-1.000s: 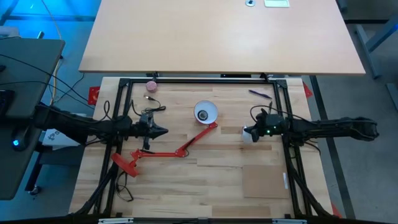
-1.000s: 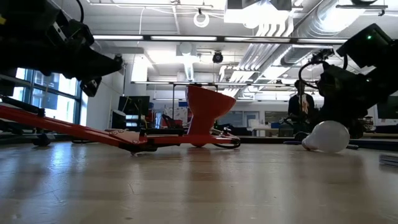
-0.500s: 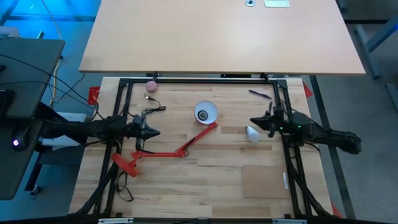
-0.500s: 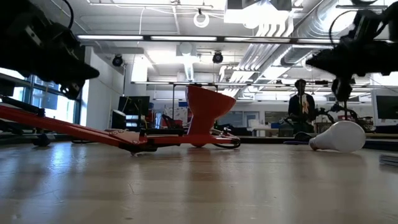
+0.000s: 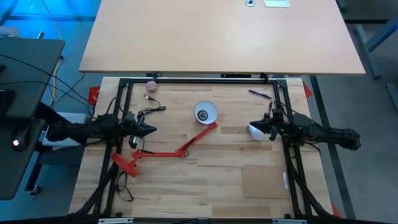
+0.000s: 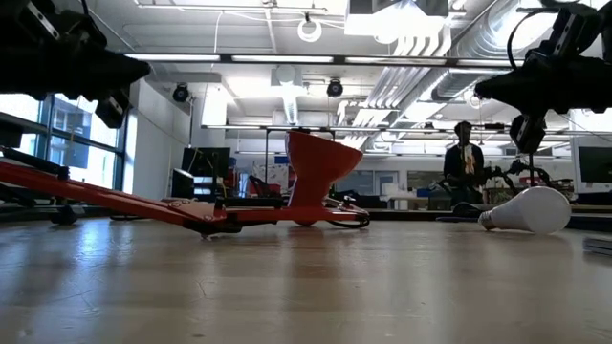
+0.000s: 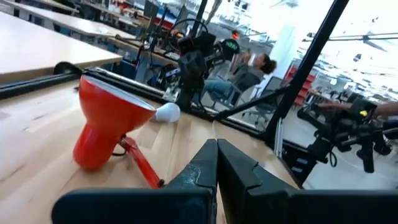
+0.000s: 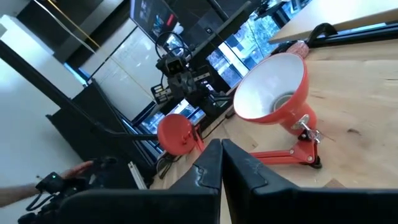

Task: Screw lightbulb
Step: Return to Home Position

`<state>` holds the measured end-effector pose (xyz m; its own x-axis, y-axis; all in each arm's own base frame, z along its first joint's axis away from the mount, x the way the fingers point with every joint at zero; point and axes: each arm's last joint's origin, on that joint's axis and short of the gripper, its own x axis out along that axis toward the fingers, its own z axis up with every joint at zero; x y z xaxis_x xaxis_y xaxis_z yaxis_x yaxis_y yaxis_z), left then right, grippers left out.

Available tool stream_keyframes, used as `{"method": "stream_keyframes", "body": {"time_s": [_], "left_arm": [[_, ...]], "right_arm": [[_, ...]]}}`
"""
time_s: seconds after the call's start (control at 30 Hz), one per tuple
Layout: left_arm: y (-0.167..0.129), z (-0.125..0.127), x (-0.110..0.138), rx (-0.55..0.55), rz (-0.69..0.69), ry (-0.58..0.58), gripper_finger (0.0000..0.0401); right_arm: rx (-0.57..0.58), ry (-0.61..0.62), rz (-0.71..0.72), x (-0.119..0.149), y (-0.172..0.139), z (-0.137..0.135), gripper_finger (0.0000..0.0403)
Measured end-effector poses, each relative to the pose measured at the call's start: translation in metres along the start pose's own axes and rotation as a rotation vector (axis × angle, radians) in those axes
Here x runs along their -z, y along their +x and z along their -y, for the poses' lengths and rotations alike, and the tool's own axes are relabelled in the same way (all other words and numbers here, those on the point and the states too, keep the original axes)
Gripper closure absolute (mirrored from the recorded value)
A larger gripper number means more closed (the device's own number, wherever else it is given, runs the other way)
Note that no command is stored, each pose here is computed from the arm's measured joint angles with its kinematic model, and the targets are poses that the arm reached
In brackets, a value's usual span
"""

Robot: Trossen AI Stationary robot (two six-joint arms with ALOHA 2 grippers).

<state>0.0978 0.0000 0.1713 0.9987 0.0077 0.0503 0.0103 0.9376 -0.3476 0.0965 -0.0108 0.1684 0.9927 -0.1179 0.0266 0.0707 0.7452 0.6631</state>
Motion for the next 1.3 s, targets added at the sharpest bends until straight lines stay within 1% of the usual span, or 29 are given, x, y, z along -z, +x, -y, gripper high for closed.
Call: {"method": "stream_keyframes", "body": {"time_s": [1.3], "left_arm": [[0.0003, -0.0002, 0.0006, -0.003, -0.009, 0.000, 0.0400]], "right_arm": [[0.005, 0.000, -0.005, 0.0005, 0.0004, 0.0004, 0.0402]]}}
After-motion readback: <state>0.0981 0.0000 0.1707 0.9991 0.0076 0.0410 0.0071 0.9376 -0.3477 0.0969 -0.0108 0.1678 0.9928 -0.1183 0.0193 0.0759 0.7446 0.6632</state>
